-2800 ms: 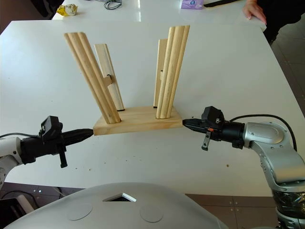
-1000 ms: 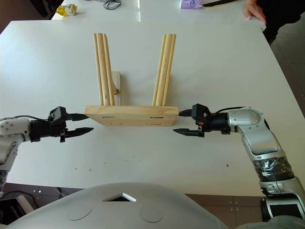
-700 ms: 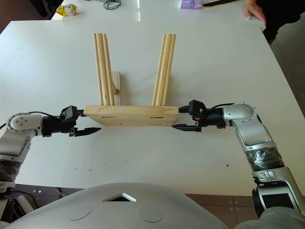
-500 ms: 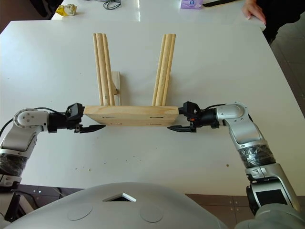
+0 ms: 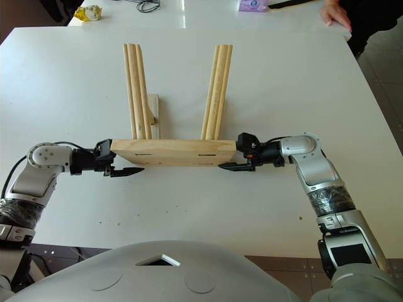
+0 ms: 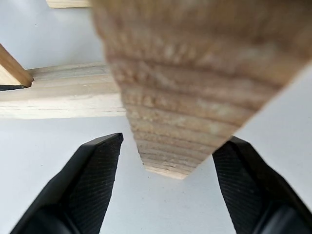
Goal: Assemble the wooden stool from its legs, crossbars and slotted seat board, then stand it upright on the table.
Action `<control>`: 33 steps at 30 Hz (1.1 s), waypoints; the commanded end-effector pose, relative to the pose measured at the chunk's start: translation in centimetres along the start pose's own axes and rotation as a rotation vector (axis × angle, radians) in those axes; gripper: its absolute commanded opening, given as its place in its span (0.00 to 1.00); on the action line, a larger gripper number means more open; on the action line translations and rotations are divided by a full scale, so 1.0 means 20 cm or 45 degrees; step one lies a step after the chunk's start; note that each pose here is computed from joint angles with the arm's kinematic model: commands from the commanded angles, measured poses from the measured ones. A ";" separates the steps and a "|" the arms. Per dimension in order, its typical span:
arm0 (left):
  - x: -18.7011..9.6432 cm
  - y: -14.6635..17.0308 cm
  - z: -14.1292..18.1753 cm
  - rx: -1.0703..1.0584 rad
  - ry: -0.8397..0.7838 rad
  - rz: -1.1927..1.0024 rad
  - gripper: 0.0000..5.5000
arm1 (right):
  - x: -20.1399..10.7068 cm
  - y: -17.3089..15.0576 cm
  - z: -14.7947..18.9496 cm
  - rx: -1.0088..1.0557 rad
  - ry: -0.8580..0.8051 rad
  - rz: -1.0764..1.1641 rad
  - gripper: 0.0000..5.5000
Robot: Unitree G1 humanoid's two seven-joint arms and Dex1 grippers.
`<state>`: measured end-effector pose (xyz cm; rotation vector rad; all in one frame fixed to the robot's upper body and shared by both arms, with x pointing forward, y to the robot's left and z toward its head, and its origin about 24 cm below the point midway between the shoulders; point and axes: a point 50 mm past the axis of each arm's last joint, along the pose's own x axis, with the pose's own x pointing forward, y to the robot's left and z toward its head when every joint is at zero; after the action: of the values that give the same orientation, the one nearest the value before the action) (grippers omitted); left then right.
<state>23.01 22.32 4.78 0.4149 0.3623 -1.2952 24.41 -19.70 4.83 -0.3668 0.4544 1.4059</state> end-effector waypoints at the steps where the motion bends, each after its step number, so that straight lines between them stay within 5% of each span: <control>1: 0.01 0.02 0.02 0.005 -0.025 0.031 0.48 | 0.00 0.01 0.01 -0.010 -0.010 0.023 0.37; 8: 0.01 0.00 0.04 -0.028 -0.082 0.007 0.30 | -0.02 0.02 0.02 0.008 -0.019 0.028 0.26; 21: -0.10 -0.13 0.16 -0.304 -0.201 -0.169 0.28 | -0.16 0.07 0.15 0.174 -0.133 0.164 0.26; 33: -0.25 -0.56 0.53 -0.635 -0.572 -0.323 0.27 | -0.40 0.50 0.51 0.446 -0.451 0.363 0.26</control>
<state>12.89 21.51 12.63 -0.1751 0.4728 -1.3887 16.08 -22.52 14.35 0.0718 0.6108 1.5140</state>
